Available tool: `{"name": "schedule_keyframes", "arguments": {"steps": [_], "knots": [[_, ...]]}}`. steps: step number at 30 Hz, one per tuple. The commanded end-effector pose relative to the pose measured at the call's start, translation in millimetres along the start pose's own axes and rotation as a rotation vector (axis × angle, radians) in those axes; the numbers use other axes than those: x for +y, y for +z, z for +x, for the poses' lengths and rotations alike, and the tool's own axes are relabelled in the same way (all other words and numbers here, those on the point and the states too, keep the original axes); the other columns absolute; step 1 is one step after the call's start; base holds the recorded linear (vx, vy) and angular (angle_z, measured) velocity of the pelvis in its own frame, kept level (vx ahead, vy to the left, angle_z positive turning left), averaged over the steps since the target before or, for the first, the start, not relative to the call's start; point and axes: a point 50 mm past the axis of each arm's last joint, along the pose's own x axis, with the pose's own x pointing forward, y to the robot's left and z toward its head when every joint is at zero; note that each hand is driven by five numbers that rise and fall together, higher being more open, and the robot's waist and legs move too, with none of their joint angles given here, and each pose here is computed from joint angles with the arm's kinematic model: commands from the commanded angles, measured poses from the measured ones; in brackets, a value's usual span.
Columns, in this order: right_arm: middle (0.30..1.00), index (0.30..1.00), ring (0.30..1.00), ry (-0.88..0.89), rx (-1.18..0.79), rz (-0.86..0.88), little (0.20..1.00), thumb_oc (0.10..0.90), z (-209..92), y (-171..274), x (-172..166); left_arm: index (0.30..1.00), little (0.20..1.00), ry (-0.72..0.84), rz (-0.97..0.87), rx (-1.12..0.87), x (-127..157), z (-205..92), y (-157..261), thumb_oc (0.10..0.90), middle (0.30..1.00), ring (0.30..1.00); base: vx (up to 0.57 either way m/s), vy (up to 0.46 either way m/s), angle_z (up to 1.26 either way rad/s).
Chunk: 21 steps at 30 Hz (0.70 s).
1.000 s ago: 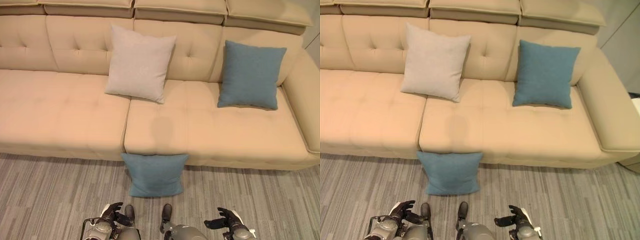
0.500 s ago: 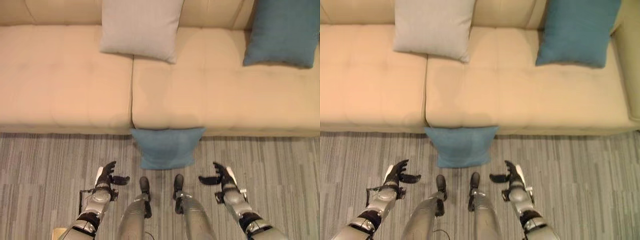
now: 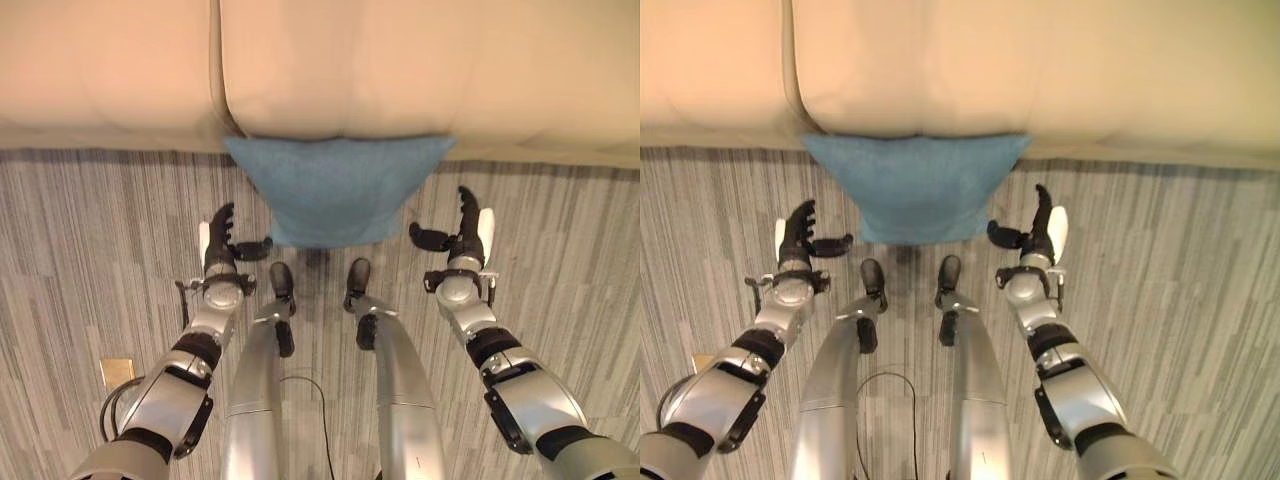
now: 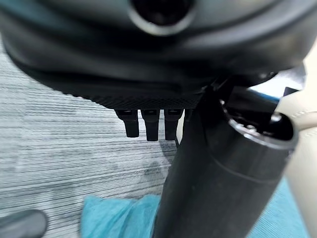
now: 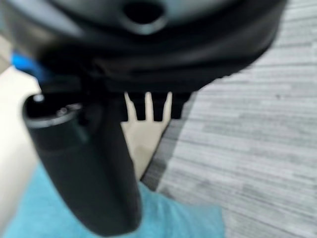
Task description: Pick up all the scattered cushions and arrange them neatly on the sofa.
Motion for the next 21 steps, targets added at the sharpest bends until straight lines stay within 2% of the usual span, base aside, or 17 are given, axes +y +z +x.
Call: {"name": "schedule_keyframes", "arguments": {"steps": [1,8,12,21], "knots": [[0.9,0.9,0.9,-0.05,0.053,0.063,0.9,0.8,-6.4,-25.2,-16.3,0.9,0.9,0.095,-0.09,0.05,19.2,-9.0,-26.1,0.8,0.9,0.9,0.02,-0.033,-0.02],[0.9,0.9,0.9,-0.049,0.021,0.147,0.9,0.8,11.9,-4.1,-29.4,0.9,0.9,0.068,-0.164,0.005,21.6,3.6,-1.9,0.8,0.9,0.9,0.01,-0.032,0.01],[0.9,0.9,0.9,-0.054,-0.046,0.17,0.9,0.8,25.8,22.7,-36.6,0.9,0.9,0.053,-0.17,-0.057,27.0,14.5,22.4,0.8,0.9,0.9,0.0,-0.014,0.01],[0.9,0.9,0.9,-0.038,-0.2,0.189,0.9,0.8,46.1,82.8,-47.1,0.9,0.9,-0.035,-0.17,-0.217,19.0,27.5,82.5,0.8,0.9,0.9,0.01,-0.011,0.01]]}}
